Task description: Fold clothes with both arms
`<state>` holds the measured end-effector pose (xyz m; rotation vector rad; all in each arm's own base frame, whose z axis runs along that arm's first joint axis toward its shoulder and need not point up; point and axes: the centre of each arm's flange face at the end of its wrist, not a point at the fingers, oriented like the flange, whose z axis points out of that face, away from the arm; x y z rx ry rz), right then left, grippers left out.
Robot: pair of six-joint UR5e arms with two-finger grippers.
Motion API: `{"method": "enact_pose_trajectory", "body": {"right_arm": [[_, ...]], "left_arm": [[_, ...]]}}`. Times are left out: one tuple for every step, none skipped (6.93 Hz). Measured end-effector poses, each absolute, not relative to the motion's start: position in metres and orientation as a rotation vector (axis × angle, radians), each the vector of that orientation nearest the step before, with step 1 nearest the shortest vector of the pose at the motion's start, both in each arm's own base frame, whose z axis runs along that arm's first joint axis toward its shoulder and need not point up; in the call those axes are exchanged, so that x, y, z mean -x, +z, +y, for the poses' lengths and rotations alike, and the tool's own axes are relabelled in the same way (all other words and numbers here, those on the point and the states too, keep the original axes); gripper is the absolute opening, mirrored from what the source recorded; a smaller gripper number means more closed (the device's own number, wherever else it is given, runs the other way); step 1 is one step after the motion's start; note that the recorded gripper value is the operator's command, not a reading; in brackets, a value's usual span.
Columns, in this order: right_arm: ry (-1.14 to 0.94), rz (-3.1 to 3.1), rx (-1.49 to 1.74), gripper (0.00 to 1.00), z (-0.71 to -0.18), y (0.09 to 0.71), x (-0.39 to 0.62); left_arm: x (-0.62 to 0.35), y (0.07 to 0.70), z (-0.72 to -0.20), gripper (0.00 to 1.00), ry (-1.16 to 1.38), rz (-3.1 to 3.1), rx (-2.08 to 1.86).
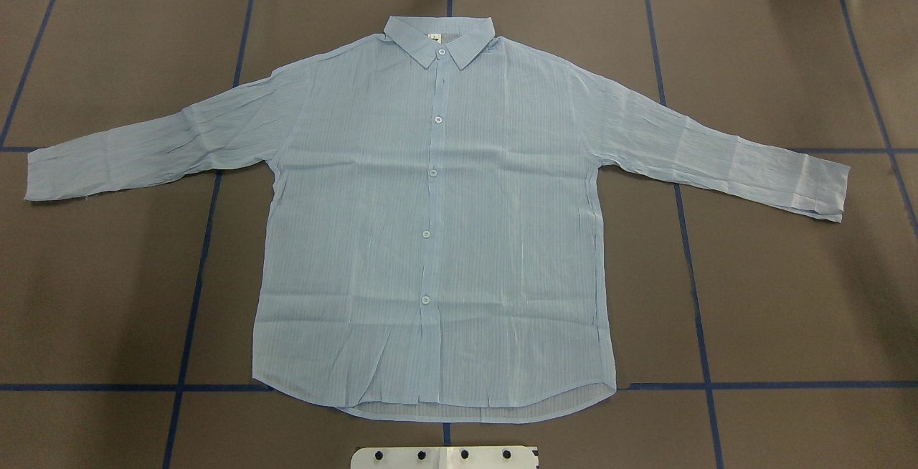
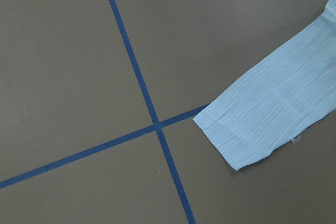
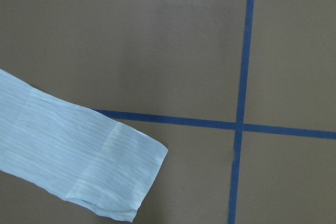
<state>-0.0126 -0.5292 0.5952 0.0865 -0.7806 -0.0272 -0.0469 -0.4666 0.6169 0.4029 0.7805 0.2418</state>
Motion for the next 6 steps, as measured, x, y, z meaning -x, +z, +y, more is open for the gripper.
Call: {"method": "enact_pose_trajectory", "body": {"right_arm": [[0.013,-0.785,-0.077,1.00,-0.530,0.598,0.019],[0.037,-0.790,-0.069,1.00,-0.534,0.604,0.026],[0.037,-0.795,-0.061,1.00,-0.541,0.615,0.036],[0.023,-0.799,-0.055,1.00,-0.549,0.627,0.049],[0.002,-0.803,-0.055,1.00,-0.555,0.639,0.063],[-0.014,-0.808,-0.063,1.00,-0.559,0.652,0.073]], "left_arm": [[0.044,0.619,-0.468,1.00,0.239,0.781,-0.395],[0.041,0.622,-0.468,1.00,0.221,0.787,-0.377],[0.040,0.626,-0.468,1.00,0.202,0.791,-0.364],[0.039,0.629,-0.468,1.00,0.194,0.793,-0.366],[0.039,0.631,-0.467,1.00,0.194,0.794,-0.375],[0.038,0.632,-0.469,1.00,0.194,0.794,-0.379]]}}
